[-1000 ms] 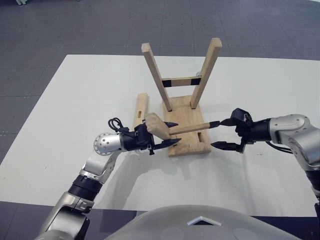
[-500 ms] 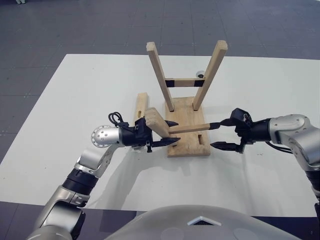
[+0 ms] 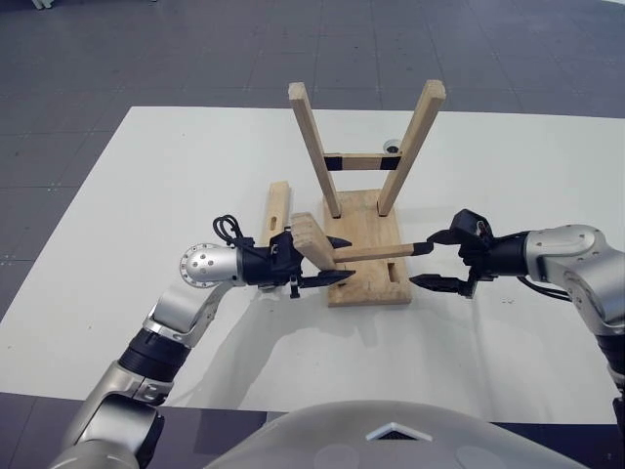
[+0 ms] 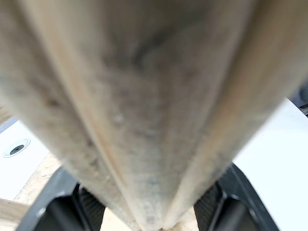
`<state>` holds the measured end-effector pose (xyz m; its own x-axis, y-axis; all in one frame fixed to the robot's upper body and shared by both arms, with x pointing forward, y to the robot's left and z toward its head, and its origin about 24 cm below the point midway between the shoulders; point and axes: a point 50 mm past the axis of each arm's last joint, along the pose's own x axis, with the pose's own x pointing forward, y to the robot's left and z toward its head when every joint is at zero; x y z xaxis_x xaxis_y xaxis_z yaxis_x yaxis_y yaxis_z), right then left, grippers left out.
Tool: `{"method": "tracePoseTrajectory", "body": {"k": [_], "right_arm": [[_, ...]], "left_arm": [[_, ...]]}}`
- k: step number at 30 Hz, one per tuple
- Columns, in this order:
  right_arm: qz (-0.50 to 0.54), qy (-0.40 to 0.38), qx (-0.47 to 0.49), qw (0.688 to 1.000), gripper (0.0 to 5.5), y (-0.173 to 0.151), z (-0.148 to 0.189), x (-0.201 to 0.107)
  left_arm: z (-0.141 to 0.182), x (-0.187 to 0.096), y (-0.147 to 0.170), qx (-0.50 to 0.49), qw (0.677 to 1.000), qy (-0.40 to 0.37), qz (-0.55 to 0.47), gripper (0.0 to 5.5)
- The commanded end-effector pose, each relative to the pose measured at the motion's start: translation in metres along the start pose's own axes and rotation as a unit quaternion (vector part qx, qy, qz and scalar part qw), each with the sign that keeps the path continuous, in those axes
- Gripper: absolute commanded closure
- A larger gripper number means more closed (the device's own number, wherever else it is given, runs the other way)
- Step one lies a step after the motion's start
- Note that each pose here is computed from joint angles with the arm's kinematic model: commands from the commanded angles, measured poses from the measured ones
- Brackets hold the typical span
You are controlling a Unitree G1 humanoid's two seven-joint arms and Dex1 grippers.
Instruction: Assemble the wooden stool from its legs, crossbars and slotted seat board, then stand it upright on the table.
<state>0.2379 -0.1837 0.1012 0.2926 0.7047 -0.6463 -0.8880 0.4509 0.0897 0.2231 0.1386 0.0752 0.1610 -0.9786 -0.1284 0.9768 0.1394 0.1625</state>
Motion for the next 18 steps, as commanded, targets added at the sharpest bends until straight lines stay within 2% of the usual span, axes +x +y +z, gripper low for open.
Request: {"method": "tracePoseTrajectory", "body": {"k": [1, 3, 4, 9, 15, 18], "right_arm": [[-0.009, -0.004, -0.003, 1.000, 0.42, -0.001, 0.003, -0.002], [-0.009, -0.006, -0.001, 1.000, 0.42, -0.001, 0.003, -0.001], [-0.011, -0.007, -0.001, 1.000, 0.42, -0.001, 0.003, -0.001], [-0.014, -0.008, 0.001, 1.000, 0.42, -0.001, 0.002, 0.001], [-0.015, -0.004, 0.000, 1.000, 0.42, 0.001, -0.001, 0.000], [-0.002, 0.017, 0.001, 1.000, 0.42, 0.004, -0.007, -0.002]], "left_arm": [[-0.064, -0.017, -0.038, -0.130, 0.978, 0.159, -0.025, 3.46], [-0.061, -0.015, -0.033, -0.123, 0.980, 0.155, -0.021, 3.46], [-0.059, -0.014, -0.028, -0.114, 0.982, 0.152, -0.016, 3.10], [-0.053, -0.010, -0.015, -0.104, 0.984, 0.145, 0.000, 2.29], [-0.047, -0.013, -0.005, -0.094, 0.985, 0.139, 0.029, 1.59], [-0.041, -0.014, 0.001, -0.088, 0.986, 0.135, 0.036, 1.07]]}}
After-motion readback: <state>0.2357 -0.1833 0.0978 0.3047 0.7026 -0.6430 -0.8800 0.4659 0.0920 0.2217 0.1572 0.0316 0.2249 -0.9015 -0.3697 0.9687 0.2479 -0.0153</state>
